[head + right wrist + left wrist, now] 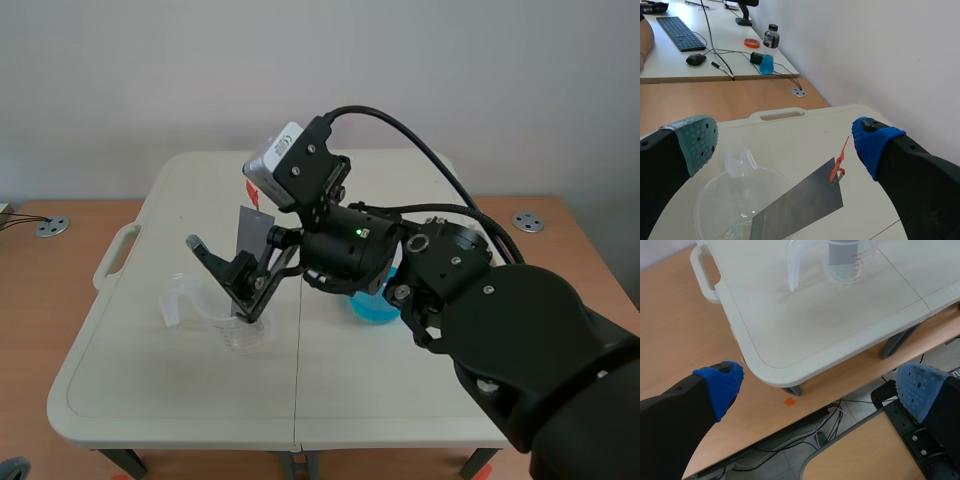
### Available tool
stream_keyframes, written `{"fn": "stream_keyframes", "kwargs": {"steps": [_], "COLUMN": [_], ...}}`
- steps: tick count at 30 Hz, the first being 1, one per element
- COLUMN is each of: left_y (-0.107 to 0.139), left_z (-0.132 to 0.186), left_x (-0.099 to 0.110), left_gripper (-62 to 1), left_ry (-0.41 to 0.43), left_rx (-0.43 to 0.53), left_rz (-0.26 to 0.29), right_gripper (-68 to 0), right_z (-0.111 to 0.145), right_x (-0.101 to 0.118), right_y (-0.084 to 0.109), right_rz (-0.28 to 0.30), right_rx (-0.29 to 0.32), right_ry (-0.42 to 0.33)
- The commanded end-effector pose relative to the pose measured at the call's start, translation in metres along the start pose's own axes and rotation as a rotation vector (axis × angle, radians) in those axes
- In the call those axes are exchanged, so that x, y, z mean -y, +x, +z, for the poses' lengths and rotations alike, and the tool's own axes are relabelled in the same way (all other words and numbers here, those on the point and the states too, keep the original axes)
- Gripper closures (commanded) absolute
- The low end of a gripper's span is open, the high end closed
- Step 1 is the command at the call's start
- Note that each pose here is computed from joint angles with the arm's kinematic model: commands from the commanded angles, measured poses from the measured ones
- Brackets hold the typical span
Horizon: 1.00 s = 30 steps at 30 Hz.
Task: Hold the metal plate by the orange handle, dip it into the blue solution, take it out and point at it, then put the plate back in the beaker on the left.
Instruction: 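Return to the home posture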
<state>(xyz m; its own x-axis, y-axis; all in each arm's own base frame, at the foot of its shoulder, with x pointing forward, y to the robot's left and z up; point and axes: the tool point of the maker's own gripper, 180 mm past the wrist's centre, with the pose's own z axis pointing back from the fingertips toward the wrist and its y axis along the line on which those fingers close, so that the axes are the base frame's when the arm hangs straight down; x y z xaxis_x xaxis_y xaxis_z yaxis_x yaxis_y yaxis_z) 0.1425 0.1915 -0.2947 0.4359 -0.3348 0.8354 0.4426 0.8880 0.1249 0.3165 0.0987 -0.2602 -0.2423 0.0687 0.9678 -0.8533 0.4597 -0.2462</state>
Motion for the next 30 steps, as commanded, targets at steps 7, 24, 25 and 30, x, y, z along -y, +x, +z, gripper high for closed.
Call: {"fn": "stream_keyframes", "kwargs": {"steps": [7, 24, 25, 30], "left_y": [0.01, 0.073, 0.077, 0.091], "left_z": [-0.001, -0.032, -0.034, -0.048], "left_x": [0.002, -0.02, -0.022, -0.023], "left_gripper": [-62.3, -62.3, -62.3, -62.3], "left_ry": [-0.007, 0.001, 0.005, 0.004], "left_rx": [0.034, 0.226, 0.235, 0.25], "left_rz": [0.002, -0.076, -0.079, -0.095], "right_gripper": [-66.4, -66.4, -66.4, -66.3], "right_z": [0.009, 0.12, 0.128, 0.165], "right_x": [0.021, 0.065, 0.067, 0.077], "right_y": [0.033, 0.034, 0.034, 0.03], "right_rz": [-0.037, -0.101, -0.094, -0.081], "right_rx": [0.076, -0.15, -0.162, -0.232], "right_ry": [-0.021, -0.195, -0.21, -0.298]}}
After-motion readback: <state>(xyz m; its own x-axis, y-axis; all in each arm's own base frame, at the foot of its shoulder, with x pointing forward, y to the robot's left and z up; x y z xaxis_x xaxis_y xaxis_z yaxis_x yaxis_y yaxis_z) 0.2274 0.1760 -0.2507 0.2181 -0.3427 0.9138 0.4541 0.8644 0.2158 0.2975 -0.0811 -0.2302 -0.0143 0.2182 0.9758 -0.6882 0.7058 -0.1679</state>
